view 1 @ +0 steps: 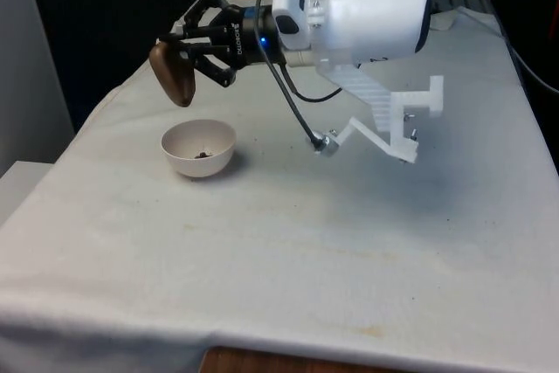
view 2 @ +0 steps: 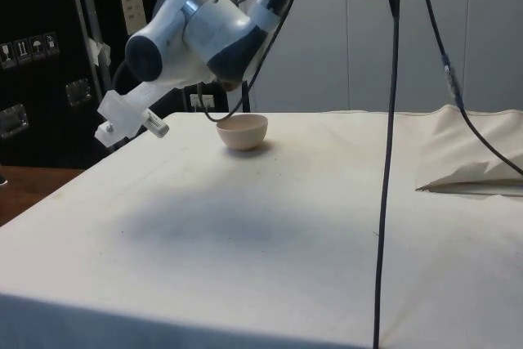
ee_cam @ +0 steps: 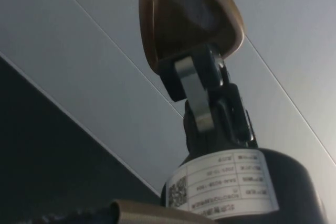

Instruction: Pour the coffee beans from the cup into the bowl.

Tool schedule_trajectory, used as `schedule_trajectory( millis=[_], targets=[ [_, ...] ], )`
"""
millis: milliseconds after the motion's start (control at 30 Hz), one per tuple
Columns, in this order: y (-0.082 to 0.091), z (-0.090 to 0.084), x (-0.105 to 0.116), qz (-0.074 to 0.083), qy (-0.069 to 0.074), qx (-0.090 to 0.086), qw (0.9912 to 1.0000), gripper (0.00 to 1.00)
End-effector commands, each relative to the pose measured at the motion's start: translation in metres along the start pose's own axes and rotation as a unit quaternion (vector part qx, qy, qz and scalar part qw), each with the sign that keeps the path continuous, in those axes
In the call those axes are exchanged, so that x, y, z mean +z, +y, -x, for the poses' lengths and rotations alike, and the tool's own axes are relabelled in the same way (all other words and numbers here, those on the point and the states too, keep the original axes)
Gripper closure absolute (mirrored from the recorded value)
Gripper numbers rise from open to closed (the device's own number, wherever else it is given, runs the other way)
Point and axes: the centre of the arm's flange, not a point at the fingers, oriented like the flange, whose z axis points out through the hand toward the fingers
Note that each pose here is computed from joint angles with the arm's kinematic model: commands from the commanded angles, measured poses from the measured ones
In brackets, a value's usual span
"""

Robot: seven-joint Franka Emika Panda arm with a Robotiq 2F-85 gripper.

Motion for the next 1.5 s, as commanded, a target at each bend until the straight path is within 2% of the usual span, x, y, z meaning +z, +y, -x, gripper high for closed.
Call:
schedule_trajectory(
  millis=[0, 167, 200, 233, 467, 500, 533, 700, 733, 767, 800, 967, 1033, 1067, 1100, 1200, 1233, 1300, 1333, 1367, 1400, 1433, 1467],
  targets=[
    [0.001, 0.001, -0.001, -0.011, 0.001, 0.002, 0.99994, 1.00],
    [0.001, 0.002, -0.003, -0.020, -0.001, 0.008, 0.99976, 1.00],
    [0.000, 0.002, -0.002, -0.012, -0.004, 0.006, 0.99990, 1.00],
    [0.001, 0.003, -0.003, -0.023, -0.002, 0.008, 0.99971, 1.00],
    [0.003, 0.004, -0.005, -0.041, -0.008, 0.019, 0.99895, 1.00],
    [0.001, 0.004, -0.004, -0.030, -0.009, 0.016, 0.99940, 1.00],
    [0.003, 0.005, -0.005, -0.046, -0.009, 0.021, 0.99867, 1.00],
    [0.005, 0.005, -0.006, -0.057, -0.013, 0.026, 0.99792, 1.00],
    [0.007, 0.004, -0.006, -0.059, -0.014, 0.028, 0.99777, 1.00],
    [0.004, 0.004, -0.006, -0.049, -0.015, 0.026, 0.99834, 1.00],
    [0.007, 0.004, -0.007, -0.060, -0.014, 0.029, 0.99767, 1.00],
    [0.012, 0.004, -0.009, -0.068, -0.019, 0.037, 0.99682, 1.00],
    [0.014, 0.004, -0.010, -0.074, -0.022, 0.040, 0.99623, 1.00],
    [0.013, 0.003, -0.009, -0.064, -0.023, 0.038, 0.99694, 1.00],
    [0.015, 0.004, -0.010, -0.076, -0.023, 0.042, 0.99601, 1.00],
    [0.017, 0.004, -0.011, -0.081, -0.025, 0.046, 0.99537, 1.00],
    [0.018, 0.004, -0.012, -0.084, -0.027, 0.048, 0.99489, 1.00],
    [0.018, 0.004, -0.012, -0.086, -0.028, 0.049, 0.99467, 1.00],
    [0.019, 0.004, -0.013, -0.091, -0.030, 0.052, 0.99408, 1.00],
    [0.018, 0.003, -0.013, -0.079, -0.030, 0.049, 0.99516, 1.00],
    [0.018, 0.003, -0.013, -0.082, -0.032, 0.050, 0.99487, 1.00],
    [0.021, 0.004, -0.014, -0.094, -0.032, 0.055, 0.99352, 1.00],
    [0.021, 0.004, -0.015, -0.096, -0.033, 0.056, 0.99324, 1.00]
  ],
)
